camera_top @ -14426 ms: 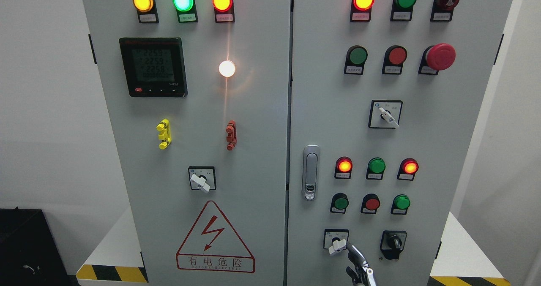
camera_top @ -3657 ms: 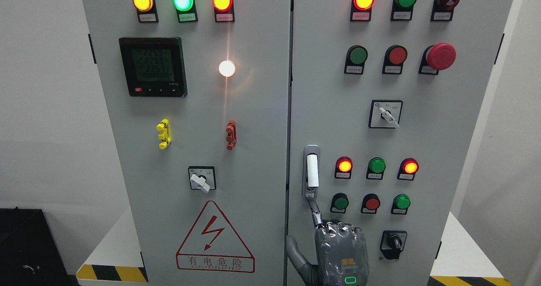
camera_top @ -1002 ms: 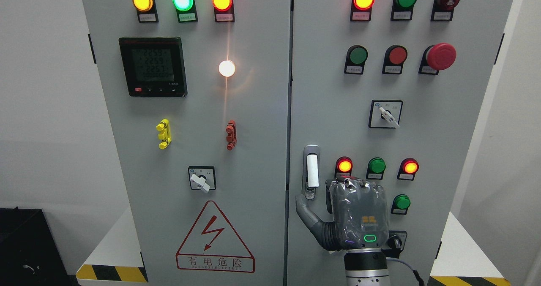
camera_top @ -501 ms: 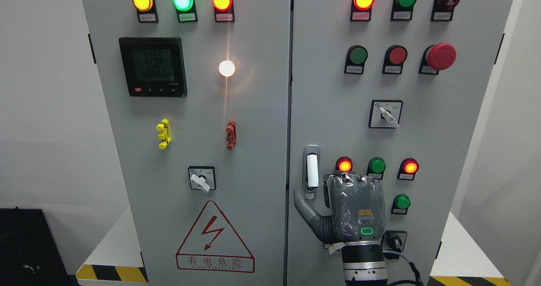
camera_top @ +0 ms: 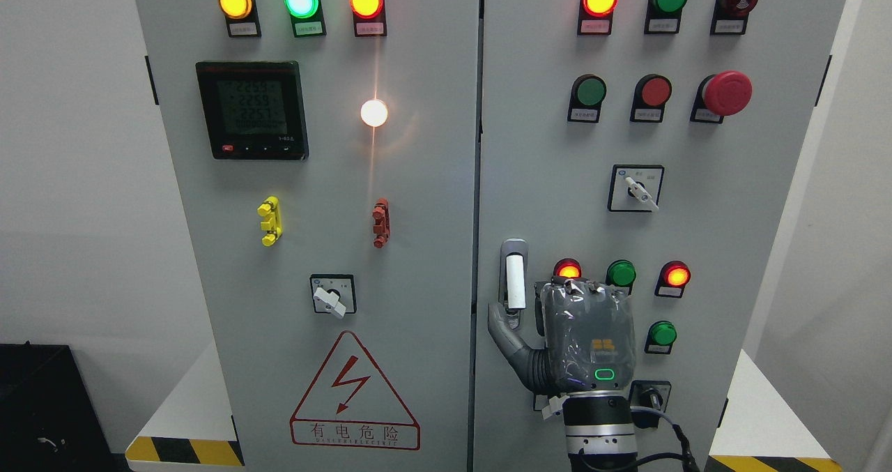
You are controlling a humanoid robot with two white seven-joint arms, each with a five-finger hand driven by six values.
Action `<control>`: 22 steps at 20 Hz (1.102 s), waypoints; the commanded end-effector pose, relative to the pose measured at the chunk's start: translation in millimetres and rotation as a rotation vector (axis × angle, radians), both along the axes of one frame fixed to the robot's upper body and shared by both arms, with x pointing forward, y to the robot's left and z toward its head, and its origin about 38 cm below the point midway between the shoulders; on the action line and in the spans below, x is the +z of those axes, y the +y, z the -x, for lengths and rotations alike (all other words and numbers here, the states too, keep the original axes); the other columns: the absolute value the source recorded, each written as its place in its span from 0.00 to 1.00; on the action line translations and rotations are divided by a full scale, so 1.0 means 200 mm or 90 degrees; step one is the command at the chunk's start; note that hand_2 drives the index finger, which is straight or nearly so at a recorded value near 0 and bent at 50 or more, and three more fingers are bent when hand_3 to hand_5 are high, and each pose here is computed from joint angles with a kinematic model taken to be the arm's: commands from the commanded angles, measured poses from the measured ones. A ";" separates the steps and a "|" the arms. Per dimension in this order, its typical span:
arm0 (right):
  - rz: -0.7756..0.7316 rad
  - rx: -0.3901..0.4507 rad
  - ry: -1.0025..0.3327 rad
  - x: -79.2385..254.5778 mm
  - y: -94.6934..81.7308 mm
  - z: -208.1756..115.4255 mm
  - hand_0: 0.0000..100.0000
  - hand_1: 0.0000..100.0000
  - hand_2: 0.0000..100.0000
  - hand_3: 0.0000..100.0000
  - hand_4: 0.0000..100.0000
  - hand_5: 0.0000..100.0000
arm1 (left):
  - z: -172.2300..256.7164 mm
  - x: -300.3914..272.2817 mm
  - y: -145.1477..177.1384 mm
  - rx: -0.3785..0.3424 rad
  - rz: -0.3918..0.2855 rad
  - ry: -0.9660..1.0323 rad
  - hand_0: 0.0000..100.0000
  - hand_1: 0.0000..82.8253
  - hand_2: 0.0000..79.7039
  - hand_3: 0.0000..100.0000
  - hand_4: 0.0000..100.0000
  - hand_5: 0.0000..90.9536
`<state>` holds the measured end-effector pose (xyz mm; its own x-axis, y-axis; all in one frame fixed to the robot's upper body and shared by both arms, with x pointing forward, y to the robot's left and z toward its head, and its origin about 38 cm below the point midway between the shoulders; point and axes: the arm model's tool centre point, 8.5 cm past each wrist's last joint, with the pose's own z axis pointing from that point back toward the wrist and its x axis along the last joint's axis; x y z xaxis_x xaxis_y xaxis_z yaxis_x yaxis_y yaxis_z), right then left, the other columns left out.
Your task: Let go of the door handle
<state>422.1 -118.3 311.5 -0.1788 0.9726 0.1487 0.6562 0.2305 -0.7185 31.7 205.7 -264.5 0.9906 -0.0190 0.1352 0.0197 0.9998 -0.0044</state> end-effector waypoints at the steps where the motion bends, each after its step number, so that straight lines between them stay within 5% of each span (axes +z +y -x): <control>1: 0.001 -0.003 0.005 -0.01 0.00 -0.02 0.35 0.27 1.00 1.00 1.00 1.00 | 0.05 0.00 0.00 0.001 0.000 0.011 0.12 0.67 0.00 0.00 0.00 0.00; 22: -0.004 -0.009 0.006 0.00 -0.01 -0.02 0.46 0.33 1.00 1.00 1.00 1.00 | 0.05 0.00 0.00 0.001 0.000 0.011 0.12 0.67 0.00 0.00 0.00 0.00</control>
